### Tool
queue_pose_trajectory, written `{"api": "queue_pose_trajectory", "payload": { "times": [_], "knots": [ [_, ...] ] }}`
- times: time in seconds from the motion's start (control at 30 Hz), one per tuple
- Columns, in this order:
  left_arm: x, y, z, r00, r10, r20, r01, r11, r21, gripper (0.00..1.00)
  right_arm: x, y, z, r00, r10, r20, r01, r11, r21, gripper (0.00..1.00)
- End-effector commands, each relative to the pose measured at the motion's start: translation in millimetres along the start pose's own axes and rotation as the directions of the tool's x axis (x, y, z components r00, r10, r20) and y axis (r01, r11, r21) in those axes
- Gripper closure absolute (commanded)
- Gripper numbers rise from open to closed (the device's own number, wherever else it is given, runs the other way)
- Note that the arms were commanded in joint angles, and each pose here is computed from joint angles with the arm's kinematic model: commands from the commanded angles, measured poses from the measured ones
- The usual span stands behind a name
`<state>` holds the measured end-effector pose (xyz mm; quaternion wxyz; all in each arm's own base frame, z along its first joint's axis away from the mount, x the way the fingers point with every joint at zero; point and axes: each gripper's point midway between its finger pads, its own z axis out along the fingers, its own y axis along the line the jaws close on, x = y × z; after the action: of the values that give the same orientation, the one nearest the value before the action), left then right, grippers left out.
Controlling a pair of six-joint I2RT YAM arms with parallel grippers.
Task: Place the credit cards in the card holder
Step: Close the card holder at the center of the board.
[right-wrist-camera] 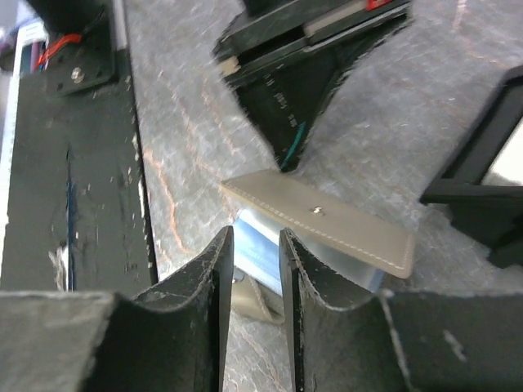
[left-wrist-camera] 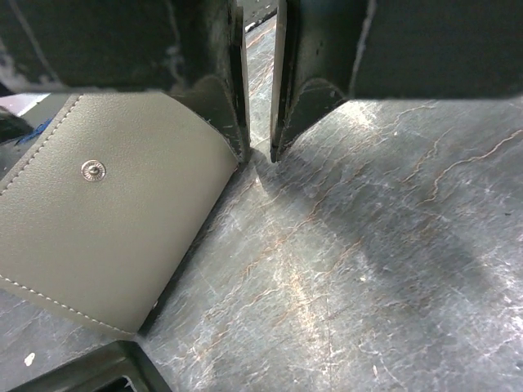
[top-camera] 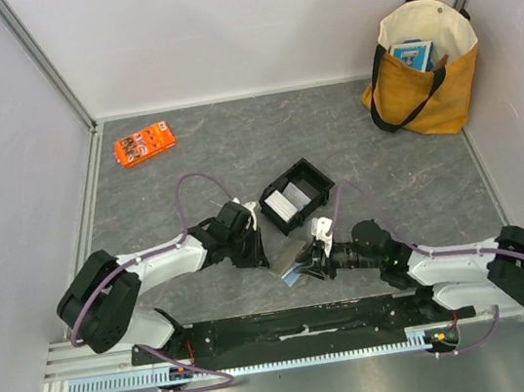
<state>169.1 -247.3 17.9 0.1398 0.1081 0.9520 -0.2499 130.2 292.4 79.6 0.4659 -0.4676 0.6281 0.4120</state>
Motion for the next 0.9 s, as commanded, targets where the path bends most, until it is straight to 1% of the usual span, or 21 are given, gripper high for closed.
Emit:
{"api": "queue_pose_trajectory", "payload": {
  "times": [0.0,0.07,0.17,0.23,0.3,0.33,0.37,0.4,0.47,0.57,0.63,0.8,0.87],
  "knots": [
    [-27,-25,-16,0.991,0.088,0.096,-0.095,0.993,0.069,0.79,-29,-25,-2,0.986,0.163,0.038,-0.167,0.97,0.177,0.63],
    [-37,-32,-23,0.986,0.098,0.135,-0.11,0.991,0.081,0.78,-25,-32,-7,0.967,0.253,0.019,-0.25,0.936,0.248,0.62],
    [-48,-44,-31,0.978,0.118,0.173,-0.139,0.984,0.113,0.78,-12,-43,-14,0.902,0.432,-0.018,-0.392,0.835,0.387,0.6],
    [-51,-50,-32,0.975,0.135,0.176,-0.159,0.979,0.13,0.77,-1,-37,-16,0.859,0.506,-0.082,-0.433,0.801,0.413,0.62],
    [-51,-55,-29,0.974,0.154,0.164,-0.18,0.972,0.153,0.77,7,-37,-17,0.8,0.593,-0.094,-0.491,0.736,0.467,0.67],
    [-51,-58,-28,0.973,0.165,0.163,-0.191,0.968,0.161,0.77,12,-36,-15,0.775,0.624,-0.105,-0.509,0.714,0.481,0.72],
    [-49,-61,-25,0.973,0.176,0.149,-0.201,0.965,0.17,0.77,14,-31,-13,0.755,0.645,-0.118,-0.532,0.707,0.466,0.78],
    [-47,-63,-24,0.973,0.183,0.14,-0.206,0.962,0.177,0.78,16,-24,-9,0.737,0.662,-0.136,-0.553,0.706,0.442,0.81],
    [-44,-64,-19,0.972,0.199,0.124,-0.218,0.96,0.174,0.78,25,-16,-6,0.704,0.691,-0.163,-0.576,0.69,0.438,0.84],
    [-38,-64,-15,0.973,0.204,0.109,-0.221,0.96,0.172,0.78,27,-11,-6,0.693,0.706,-0.147,-0.593,0.673,0.442,0.85],
    [-33,-64,-12,0.974,0.206,0.098,-0.22,0.961,0.17,0.79,30,-10,-8,0.677,0.721,-0.144,-0.603,0.657,0.452,0.88],
    [-21,-64,-4,0.976,0.208,0.068,-0.217,0.961,0.174,0.8,39,-16,-8,0.679,0.72,-0.145,-0.581,0.648,0.493,0.88],
    [-18,-63,0,0.977,0.205,0.057,-0.212,0.963,0.167,0.8,47,-19,-8,0.672,0.722,-0.165,-0.562,0.643,0.521,0.88]
  ]
}}
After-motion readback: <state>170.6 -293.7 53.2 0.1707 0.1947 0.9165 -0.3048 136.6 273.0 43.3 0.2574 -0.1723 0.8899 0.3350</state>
